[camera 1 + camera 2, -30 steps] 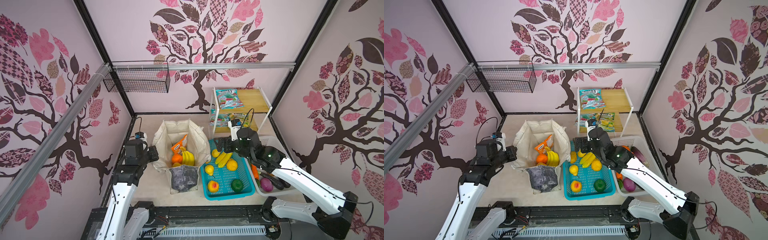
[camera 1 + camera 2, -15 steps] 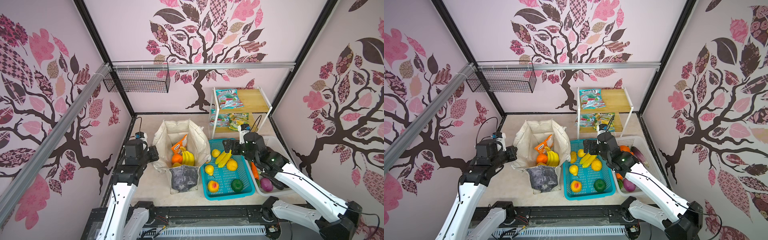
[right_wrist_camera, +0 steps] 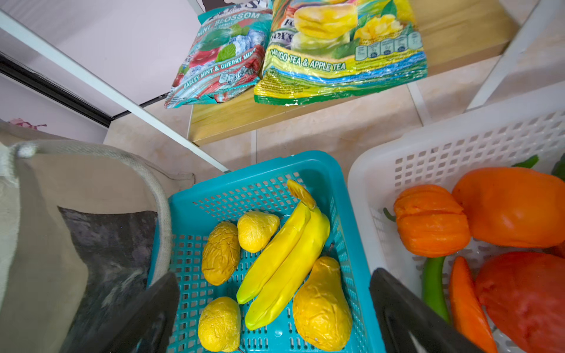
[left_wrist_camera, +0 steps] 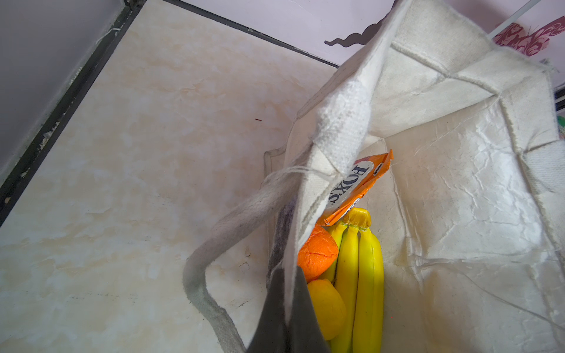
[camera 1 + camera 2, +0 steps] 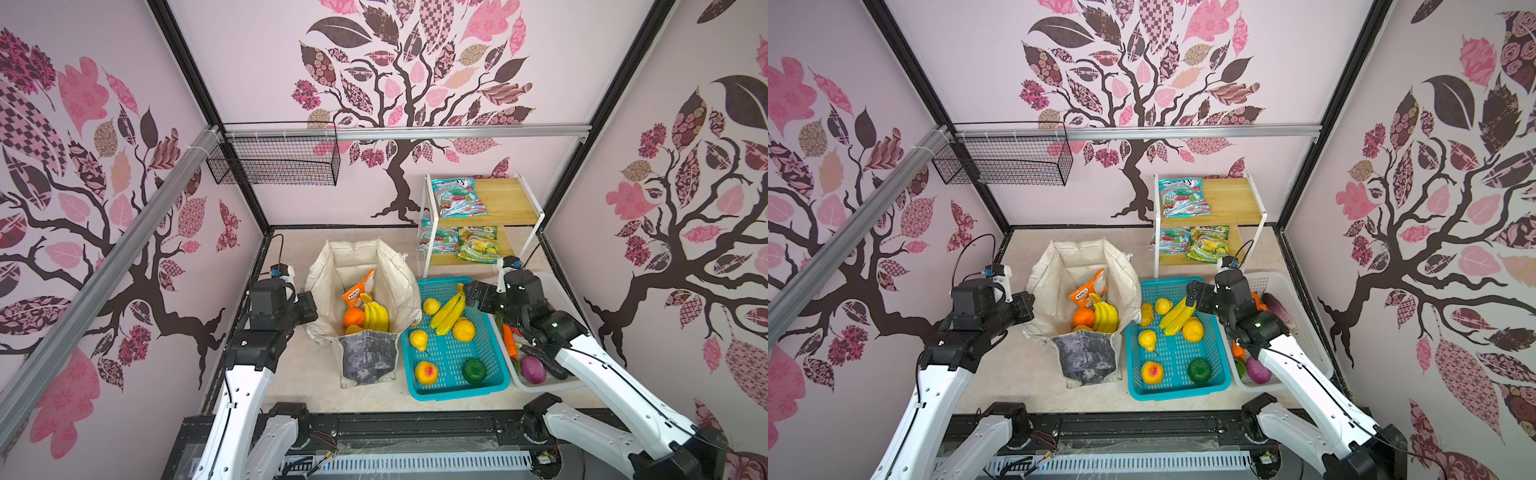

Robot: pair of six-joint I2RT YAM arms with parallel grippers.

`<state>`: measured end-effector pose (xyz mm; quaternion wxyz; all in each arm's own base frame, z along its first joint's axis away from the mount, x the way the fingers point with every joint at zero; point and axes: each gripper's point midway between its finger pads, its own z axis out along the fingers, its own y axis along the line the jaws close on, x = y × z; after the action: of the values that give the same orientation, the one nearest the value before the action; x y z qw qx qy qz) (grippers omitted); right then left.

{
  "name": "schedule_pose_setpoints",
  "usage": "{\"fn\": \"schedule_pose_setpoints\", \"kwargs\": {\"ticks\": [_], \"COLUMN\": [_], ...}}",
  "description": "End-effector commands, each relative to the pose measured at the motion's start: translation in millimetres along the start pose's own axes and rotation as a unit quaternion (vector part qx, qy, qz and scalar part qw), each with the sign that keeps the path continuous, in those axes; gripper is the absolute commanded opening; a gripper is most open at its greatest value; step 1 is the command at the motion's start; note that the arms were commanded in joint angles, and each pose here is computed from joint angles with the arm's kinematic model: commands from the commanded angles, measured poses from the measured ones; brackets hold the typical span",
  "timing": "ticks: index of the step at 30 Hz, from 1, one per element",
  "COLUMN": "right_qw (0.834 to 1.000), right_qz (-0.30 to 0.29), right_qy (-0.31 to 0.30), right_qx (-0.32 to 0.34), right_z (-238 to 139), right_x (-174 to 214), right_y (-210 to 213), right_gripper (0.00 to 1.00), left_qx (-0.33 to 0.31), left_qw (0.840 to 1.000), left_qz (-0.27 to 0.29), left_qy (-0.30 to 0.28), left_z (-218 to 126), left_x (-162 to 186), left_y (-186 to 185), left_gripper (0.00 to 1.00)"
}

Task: Place the food into the grocery bag and tie it
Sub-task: 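Raise the right gripper out of the tote and move it toward the shelf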

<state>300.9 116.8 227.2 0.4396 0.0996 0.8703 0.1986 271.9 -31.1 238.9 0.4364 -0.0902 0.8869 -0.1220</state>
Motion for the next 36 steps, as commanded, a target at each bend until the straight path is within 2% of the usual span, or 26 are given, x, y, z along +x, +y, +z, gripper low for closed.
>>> {"fn": "schedule_pose_setpoints", "kwargs": {"ticks": [1, 4, 13, 24, 36], "right_qw": [0.999, 0.998, 0.997, 0.993, 0.993], "right_qz": [0.039, 0.061, 0.07, 0.11, 0.113], "right_qy": [-0.018, -0.018, -0.02, -0.04, -0.028], "right_qx": [-0.009, -0.017, 0.003, -0.014, 0.016], "right_z": [-7, -6, -4, -9, 4], "right_x": [-11, -13, -11, -17, -7], "right_y": [-9, -17, -27, -39, -58], "right_gripper": [0.99, 1.0, 1.0, 1.0, 1.0], "left_qx": [0.01, 0.01, 0.01, 0.014, 0.012], "left_qw": [1.0, 1.0, 1.0, 1.0, 1.0], "left_qz": [0.009, 0.009, 0.009, 0.009, 0.009], "left_qy": [-0.002, -0.002, -0.002, 0.0, -0.003], "left_z": [3, 3, 3, 4, 3], "left_x": [3, 3, 3, 3, 2], "left_y": [-2, -3, -3, -4, -3], "left_gripper": [0.0, 0.0, 0.0, 0.0, 0.0]}}
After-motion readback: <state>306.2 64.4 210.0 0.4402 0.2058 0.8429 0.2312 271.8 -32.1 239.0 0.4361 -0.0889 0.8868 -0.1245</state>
